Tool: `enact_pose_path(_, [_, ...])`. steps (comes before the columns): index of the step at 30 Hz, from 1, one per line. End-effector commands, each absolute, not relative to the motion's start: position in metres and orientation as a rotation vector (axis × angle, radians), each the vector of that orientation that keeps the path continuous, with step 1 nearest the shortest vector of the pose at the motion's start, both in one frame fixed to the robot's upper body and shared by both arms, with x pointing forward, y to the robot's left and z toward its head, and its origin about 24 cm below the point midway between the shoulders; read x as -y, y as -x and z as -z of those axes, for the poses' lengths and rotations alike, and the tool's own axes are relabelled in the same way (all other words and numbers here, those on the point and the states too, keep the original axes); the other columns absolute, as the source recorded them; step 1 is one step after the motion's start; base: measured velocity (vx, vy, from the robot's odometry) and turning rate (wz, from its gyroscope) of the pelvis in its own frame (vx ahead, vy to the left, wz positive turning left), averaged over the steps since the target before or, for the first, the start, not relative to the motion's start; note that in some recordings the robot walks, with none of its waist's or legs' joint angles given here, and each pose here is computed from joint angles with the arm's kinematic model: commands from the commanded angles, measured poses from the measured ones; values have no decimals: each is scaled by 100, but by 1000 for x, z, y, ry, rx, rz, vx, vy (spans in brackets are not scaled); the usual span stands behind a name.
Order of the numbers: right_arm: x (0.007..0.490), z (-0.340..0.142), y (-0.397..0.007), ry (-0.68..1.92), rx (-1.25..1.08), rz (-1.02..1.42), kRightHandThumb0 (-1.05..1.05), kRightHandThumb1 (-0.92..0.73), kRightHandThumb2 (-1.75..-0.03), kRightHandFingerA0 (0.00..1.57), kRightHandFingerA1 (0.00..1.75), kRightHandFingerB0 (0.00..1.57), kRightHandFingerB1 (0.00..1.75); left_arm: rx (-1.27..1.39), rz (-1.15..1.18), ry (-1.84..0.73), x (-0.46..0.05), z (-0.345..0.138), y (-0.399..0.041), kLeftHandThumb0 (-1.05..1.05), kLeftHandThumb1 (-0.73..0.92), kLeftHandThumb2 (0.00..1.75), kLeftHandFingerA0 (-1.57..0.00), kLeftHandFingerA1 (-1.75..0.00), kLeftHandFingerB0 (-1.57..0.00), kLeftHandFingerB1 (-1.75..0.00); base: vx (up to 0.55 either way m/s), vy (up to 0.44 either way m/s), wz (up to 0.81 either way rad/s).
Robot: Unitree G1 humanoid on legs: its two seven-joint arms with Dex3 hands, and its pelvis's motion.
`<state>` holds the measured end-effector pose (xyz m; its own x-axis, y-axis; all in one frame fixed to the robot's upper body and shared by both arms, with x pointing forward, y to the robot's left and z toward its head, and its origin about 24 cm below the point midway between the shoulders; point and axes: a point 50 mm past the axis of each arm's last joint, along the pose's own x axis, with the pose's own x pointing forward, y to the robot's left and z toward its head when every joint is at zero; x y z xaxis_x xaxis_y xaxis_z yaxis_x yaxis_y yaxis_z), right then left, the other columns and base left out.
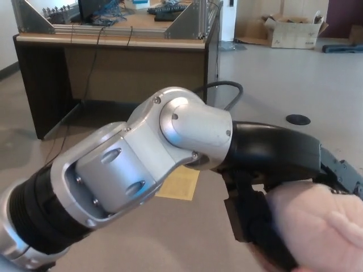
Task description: The robot extends its left hand to pick up an emotional support dumpling from the palm of a person and brings its hand down by its side. Then it extends its arm again to hand the dumpling back to the person.
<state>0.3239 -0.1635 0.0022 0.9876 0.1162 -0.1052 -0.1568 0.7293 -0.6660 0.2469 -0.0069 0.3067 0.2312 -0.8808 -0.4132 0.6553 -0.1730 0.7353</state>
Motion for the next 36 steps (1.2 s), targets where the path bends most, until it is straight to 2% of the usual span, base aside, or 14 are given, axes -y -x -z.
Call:
enact_pose_path(1, [172,-2,-324,864,-170,-49,-50,-70,-61,60,64,69,43,172,1446,-1108,8,-306,-245,-54,37,62,0,0,0,0,0,0,0])
enact_pose_path(5, [171,-4,-324,867,-174,-45,-50,-70,-61,60,64,69,43,218,1455,-1151,5,-309,-244,-55,42,64,0,0,0,0,0,0,0])
enact_pose_path(10, [170,-6,-324,871,-179,-43,-50,-70,-61,60,64,69,43,242,1432,-1145,2,-309,-244,-53,45,54,0,-4,0,-1,0,0,0])
enact_pose_path(11, [169,-6,-325,871,-180,-42,-50,-70,-61,60,64,69,43,230,1429,-1141,2,-310,-245,-61,37,70,0,-9,0,0,0,0,0])
enact_pose_path(22, [166,-7,-323,873,-192,-39,-50,-70,-61,60,64,69,43,193,1407,-1159,-2,-318,-251,-59,39,70,0,-2,0,-5,0,0,0])
enact_pose_path(23, [166,-8,-324,875,-191,-40,-50,-70,-61,60,64,69,43,230,1374,-1163,-5,-328,-253,-24,12,74,-1,-48,0,-46,0,0,0])
enact_pose_path(24, [166,-8,-324,877,-190,-41,-50,-70,-61,60,64,69,43,312,1293,-1152,-15,-352,-255,-15,5,71,-16,-50,-14,-48,0,0,0])
enact_pose_path(25, [166,-9,-324,878,-190,-41,-50,-70,-61,60,64,69,43,344,1254,-1130,-21,-363,-256,-15,5,71,-16,-50,-14,-48,0,0,0])
enact_pose_path(26, [166,-12,-325,709,-76,-87,-27,-66,-59,83,56,56,41,345,1237,-1112,-24,-368,-257,-91,41,64,0,0,0,0,0,0,0])
enact_pose_path(29, [168,-14,-325,636,-18,-97,-27,-66,-59,83,56,56,41,343,1235,-1105,-24,-369,-258,-91,41,64,0,0,0,0,0,0,0])
enact_pose_path(30, [172,-9,-324,633,-37,-110,-45,-58,-86,70,61,45,50,399,1171,-1101,-38,-391,-259,-83,46,56,0,0,0,0,0,0,0])
enact_pose_path(31, [177,-5,-323,624,-47,-127,-53,-58,-88,70,61,44,51,419,1117,-1050,-57,-416,-256,-68,44,54,0,0,0,0,0,0,0])
enact_pose_path(32, [178,-5,-323,615,-48,-134,-48,-71,-62,77,52,50,36,428,1097,-1033,-66,-425,-254,-68,45,54,0,0,0,0,0,0,0])
enact_pose_path(36, [178,-4,-323,593,-51,-142,-47,-72,-62,80,49,51,36,450,1056,-1028,-83,-436,-252,-66,45,54,0,0,0,0,0,0,0])
